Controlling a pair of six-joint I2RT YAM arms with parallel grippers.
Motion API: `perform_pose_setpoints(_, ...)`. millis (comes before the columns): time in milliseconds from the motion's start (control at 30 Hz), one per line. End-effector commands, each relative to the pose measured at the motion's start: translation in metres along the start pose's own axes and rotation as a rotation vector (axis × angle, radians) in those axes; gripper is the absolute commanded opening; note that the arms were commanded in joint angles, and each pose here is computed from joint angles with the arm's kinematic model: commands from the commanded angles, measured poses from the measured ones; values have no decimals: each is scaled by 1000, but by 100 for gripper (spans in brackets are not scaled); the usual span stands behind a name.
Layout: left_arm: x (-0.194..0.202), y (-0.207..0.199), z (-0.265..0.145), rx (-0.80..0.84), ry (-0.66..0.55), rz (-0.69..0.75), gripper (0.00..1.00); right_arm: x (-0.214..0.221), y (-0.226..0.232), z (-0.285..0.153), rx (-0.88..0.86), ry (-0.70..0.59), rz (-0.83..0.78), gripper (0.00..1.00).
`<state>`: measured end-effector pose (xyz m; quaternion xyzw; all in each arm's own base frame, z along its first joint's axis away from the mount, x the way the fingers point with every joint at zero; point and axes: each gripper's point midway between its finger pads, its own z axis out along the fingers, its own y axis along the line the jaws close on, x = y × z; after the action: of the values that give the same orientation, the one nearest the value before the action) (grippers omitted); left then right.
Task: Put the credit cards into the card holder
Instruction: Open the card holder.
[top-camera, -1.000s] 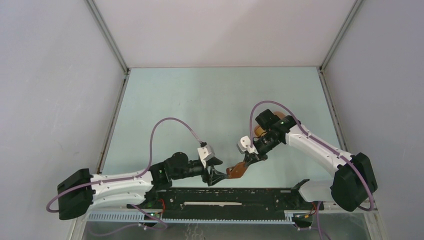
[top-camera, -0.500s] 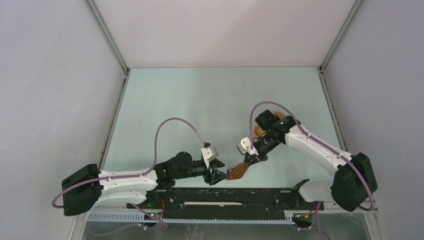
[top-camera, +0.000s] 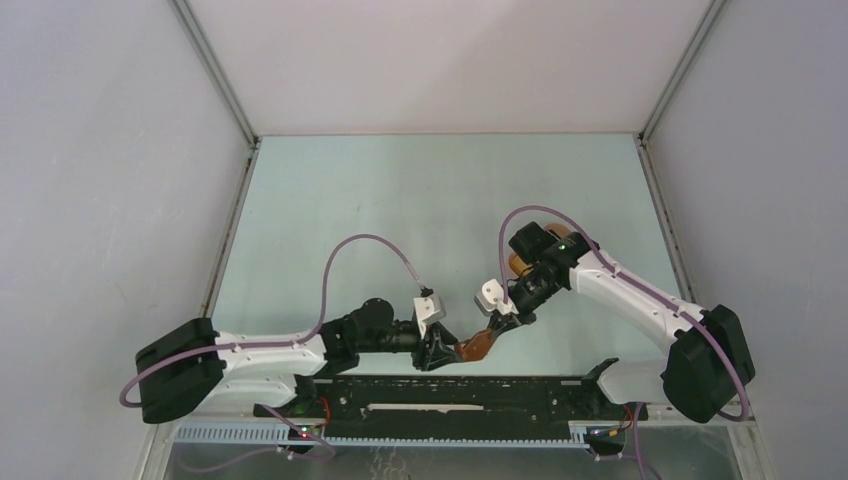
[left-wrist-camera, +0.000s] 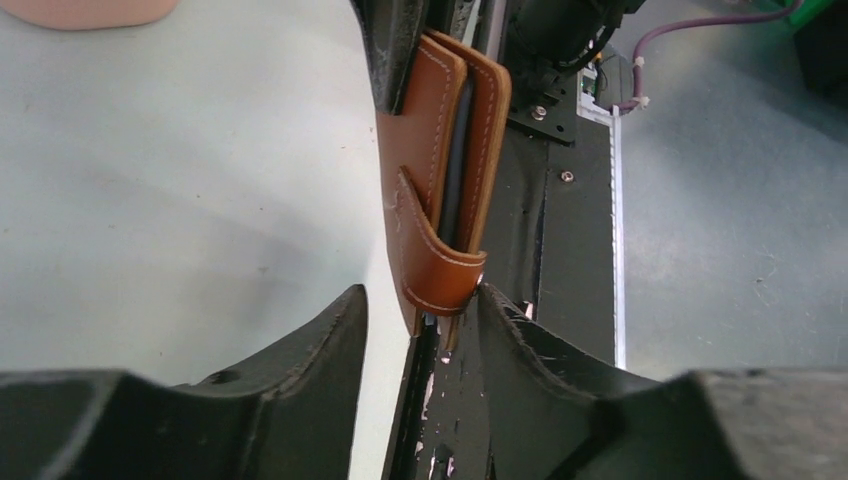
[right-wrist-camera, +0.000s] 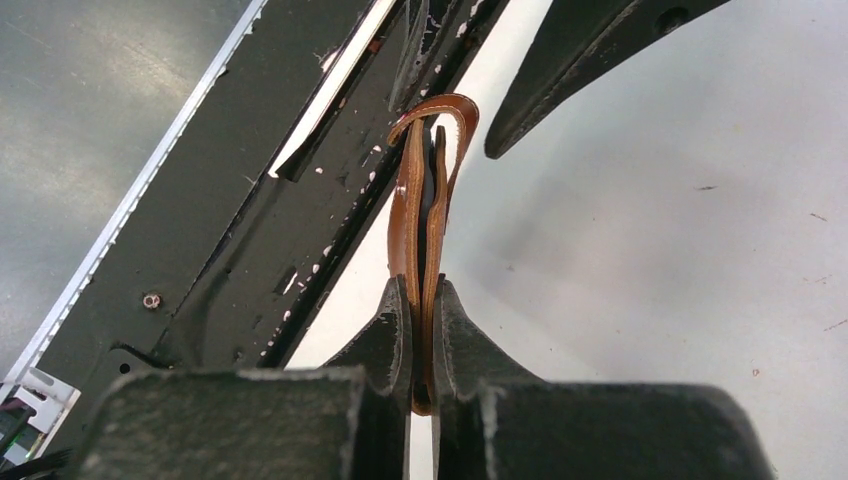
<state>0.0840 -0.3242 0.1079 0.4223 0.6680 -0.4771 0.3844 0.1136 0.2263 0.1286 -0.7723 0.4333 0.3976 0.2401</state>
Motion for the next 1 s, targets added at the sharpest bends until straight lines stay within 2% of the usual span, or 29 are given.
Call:
perform_pose_setpoints(0,-40,-11,8,78,-83,50,45,-8,6,3,-21,-32,-30,6)
perform_pose_setpoints(200,-41,-14,7,118,-78,38,35,-7,8,4,-34,-33,-35,7)
perform_pose_setpoints(500,-43,-21,8,183,-75,22,42,-7,10,5,-45,-32,-38,7)
perform_pose_setpoints(733,-44,-25,8,219,-77,16,39,-6,11,5,-49,-30,-38,7)
perform_pose_setpoints(800,-43,-26,9,233,-70,9,33,-6,11,5,-49,-31,-39,7)
perform_pose_setpoints(833,-43,-26,10,244,-68,5,26,-7,11,5,-49,-30,-39,7)
perform_pose_setpoints(900,-43,-28,10,271,-66,-6,2,-7,11,5,-49,-31,-40,7)
perform_pose_setpoints(967,-44,-30,8,294,-72,-18,0,-7,11,5,-50,-32,-41,8)
